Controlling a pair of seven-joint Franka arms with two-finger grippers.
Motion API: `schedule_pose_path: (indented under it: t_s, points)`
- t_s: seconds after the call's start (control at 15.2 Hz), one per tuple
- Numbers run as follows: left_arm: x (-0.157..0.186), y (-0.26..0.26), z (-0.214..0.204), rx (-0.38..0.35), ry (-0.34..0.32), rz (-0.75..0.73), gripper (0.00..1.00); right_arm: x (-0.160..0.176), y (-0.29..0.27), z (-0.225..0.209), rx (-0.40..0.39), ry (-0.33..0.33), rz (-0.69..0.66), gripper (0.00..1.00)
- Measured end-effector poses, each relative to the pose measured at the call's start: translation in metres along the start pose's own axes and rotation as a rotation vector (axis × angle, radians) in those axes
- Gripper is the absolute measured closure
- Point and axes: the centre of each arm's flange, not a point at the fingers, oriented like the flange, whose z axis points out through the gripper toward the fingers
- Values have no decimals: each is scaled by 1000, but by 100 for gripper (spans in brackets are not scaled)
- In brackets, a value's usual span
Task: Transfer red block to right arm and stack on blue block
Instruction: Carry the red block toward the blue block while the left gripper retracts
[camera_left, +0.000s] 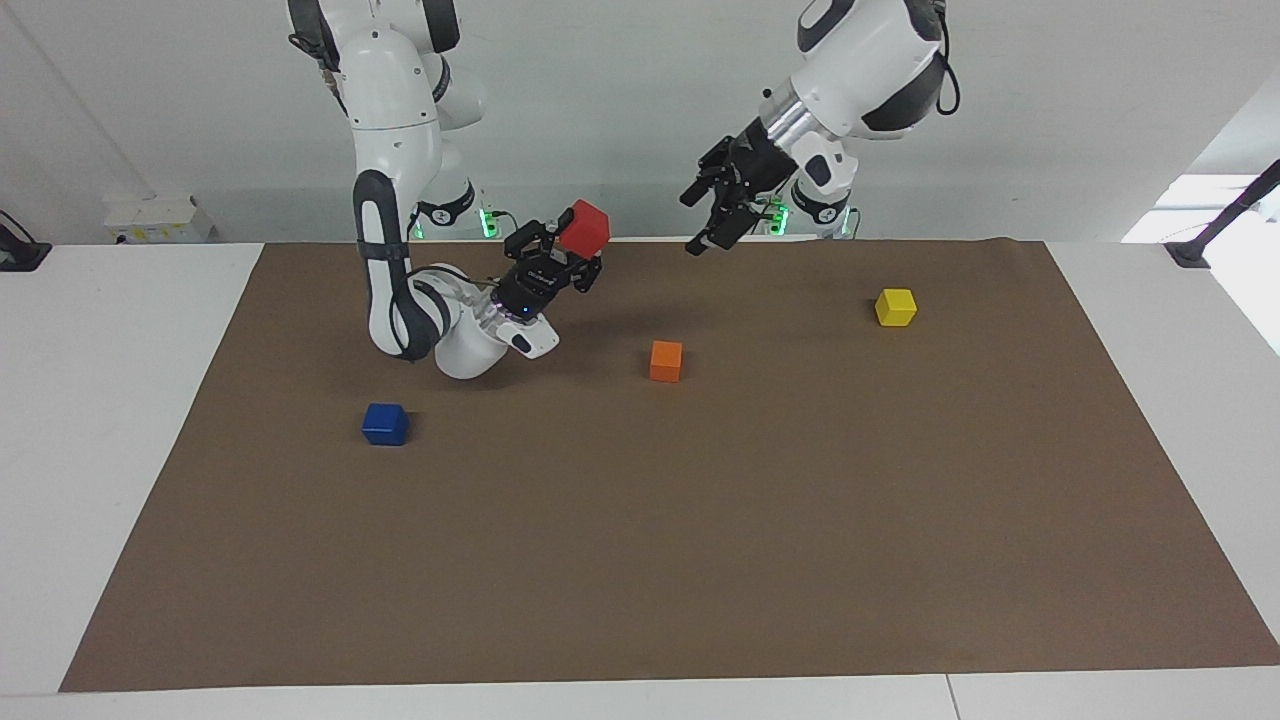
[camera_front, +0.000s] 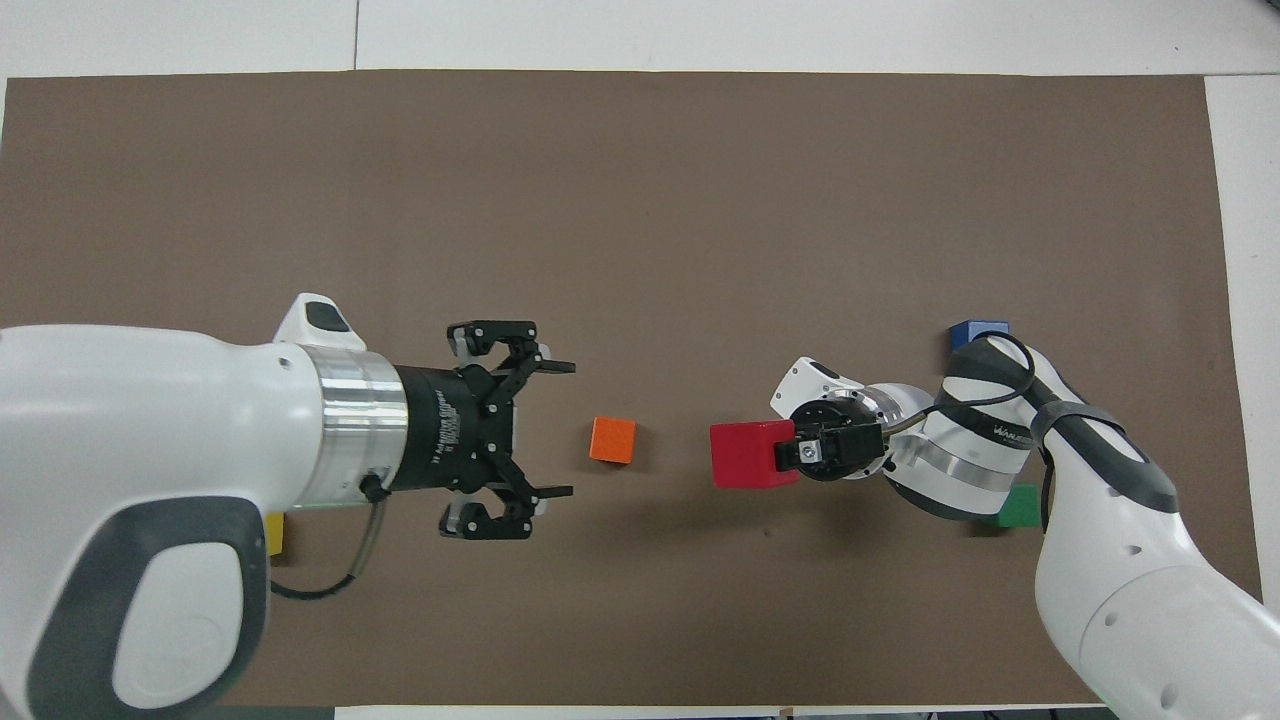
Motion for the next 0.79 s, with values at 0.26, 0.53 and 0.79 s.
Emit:
schedule_pose_path:
  t_s: [0.26,0.53,0.79]
  points:
    - [73,18,-34,-8,111,139,0,13,-37,4,-63,2,39,44]
    - [127,25,-51,25,274,393,0,20,-80,5,-147,-7,80,44]
    - [188,33,-79,164,467,772,0,42,-143,-1,-383,6,151,44]
